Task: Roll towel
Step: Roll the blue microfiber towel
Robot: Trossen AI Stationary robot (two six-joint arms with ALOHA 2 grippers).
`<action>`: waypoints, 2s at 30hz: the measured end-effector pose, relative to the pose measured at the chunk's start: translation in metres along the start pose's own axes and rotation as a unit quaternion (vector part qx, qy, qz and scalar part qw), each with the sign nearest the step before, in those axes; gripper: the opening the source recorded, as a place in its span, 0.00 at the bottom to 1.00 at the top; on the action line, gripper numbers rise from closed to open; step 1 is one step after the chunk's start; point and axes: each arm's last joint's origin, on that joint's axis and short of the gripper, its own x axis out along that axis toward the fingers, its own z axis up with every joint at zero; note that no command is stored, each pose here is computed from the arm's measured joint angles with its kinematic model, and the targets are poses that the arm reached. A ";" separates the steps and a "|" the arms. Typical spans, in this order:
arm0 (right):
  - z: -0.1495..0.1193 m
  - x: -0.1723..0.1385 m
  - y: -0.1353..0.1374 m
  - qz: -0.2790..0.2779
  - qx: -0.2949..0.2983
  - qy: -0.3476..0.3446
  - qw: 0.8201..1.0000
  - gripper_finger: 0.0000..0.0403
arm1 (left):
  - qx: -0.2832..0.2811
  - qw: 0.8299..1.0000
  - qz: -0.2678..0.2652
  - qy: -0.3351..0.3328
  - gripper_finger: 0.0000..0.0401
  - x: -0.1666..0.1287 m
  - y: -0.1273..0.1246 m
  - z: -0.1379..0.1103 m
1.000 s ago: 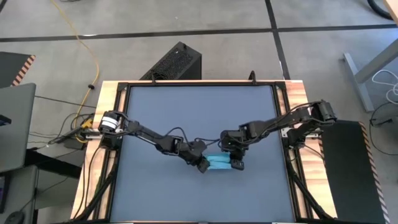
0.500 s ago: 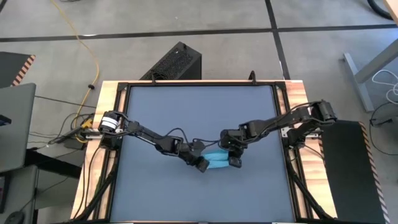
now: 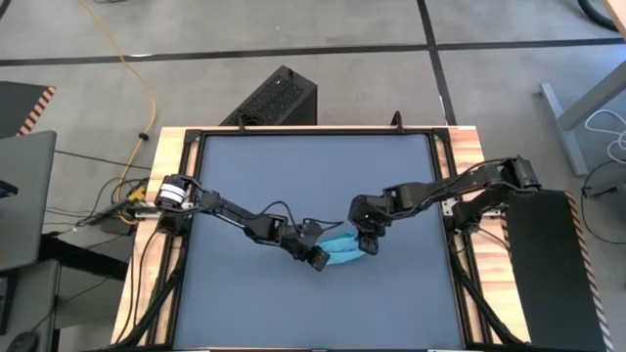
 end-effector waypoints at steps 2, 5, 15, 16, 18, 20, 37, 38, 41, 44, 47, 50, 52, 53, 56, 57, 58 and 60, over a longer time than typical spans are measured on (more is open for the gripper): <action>0.001 -0.009 0.000 -0.013 -0.002 -0.023 1.000 0.50 | -0.002 1.000 0.001 -0.003 0.00 0.000 0.000 0.000; 0.002 -0.023 0.003 -0.019 -0.020 -0.053 0.998 0.48 | -0.008 1.000 0.001 -0.003 0.00 0.000 0.000 0.000; -0.014 -0.043 0.052 0.018 -0.229 -0.112 0.967 0.47 | -0.044 0.999 0.003 -0.014 0.00 0.000 0.000 0.002; -0.016 -0.043 0.058 0.011 -0.250 -0.119 0.961 0.47 | -0.045 0.999 0.001 -0.016 0.00 0.000 0.000 0.002; -0.020 -0.038 0.066 -0.020 -0.284 -0.124 0.950 0.47 | -0.046 0.999 -0.007 -0.021 0.00 0.000 -0.002 0.003; -0.025 -0.029 0.071 -0.059 -0.305 -0.117 0.943 0.47 | -0.049 0.998 -0.015 -0.025 0.00 0.000 -0.003 0.004; -0.040 0.051 0.066 -0.194 -0.340 -0.007 0.920 0.47 | -0.061 0.996 -0.059 -0.027 0.00 0.000 -0.013 0.002; -0.040 0.052 0.066 -0.197 -0.341 -0.005 0.919 0.47 | -0.062 0.996 -0.063 -0.027 0.00 0.000 -0.015 0.001; -0.039 0.053 0.065 -0.199 -0.340 -0.005 0.919 0.47 | -0.058 0.996 -0.069 -0.027 0.00 0.000 -0.017 -0.001; -0.038 0.054 0.063 -0.180 -0.335 0.004 0.925 0.43 | -0.050 0.996 -0.076 -0.027 0.00 0.000 -0.019 -0.003; -0.037 0.054 0.060 -0.153 -0.329 0.017 0.932 0.34 | -0.047 0.997 -0.062 -0.027 0.00 0.000 -0.017 -0.005; -0.036 0.054 0.057 -0.139 -0.324 0.026 0.935 0.20 | -0.040 0.998 -0.048 -0.021 0.00 0.000 -0.015 -0.006; -0.036 0.053 0.056 -0.138 -0.327 0.031 0.934 0.10 | -0.037 0.998 -0.037 -0.017 0.00 0.001 -0.013 -0.008; -0.036 0.052 0.056 -0.137 -0.331 0.033 0.933 0.06 | -0.034 0.999 -0.036 -0.017 0.00 0.001 -0.013 -0.008; -0.036 0.046 0.057 -0.131 -0.337 0.029 0.932 0.05 | -0.032 0.999 -0.033 -0.015 0.00 0.001 -0.013 -0.009; -0.035 0.044 0.057 -0.126 -0.337 0.027 0.933 0.06 | -0.032 0.999 -0.033 -0.014 0.00 0.001 -0.013 -0.010; -0.035 0.040 0.058 -0.122 -0.335 0.024 0.934 0.07 | -0.031 0.999 -0.033 -0.014 0.00 0.001 -0.013 -0.010; -0.034 0.032 0.059 -0.106 -0.328 0.017 0.939 0.08 | -0.030 0.999 -0.033 -0.014 0.00 0.001 -0.013 -0.010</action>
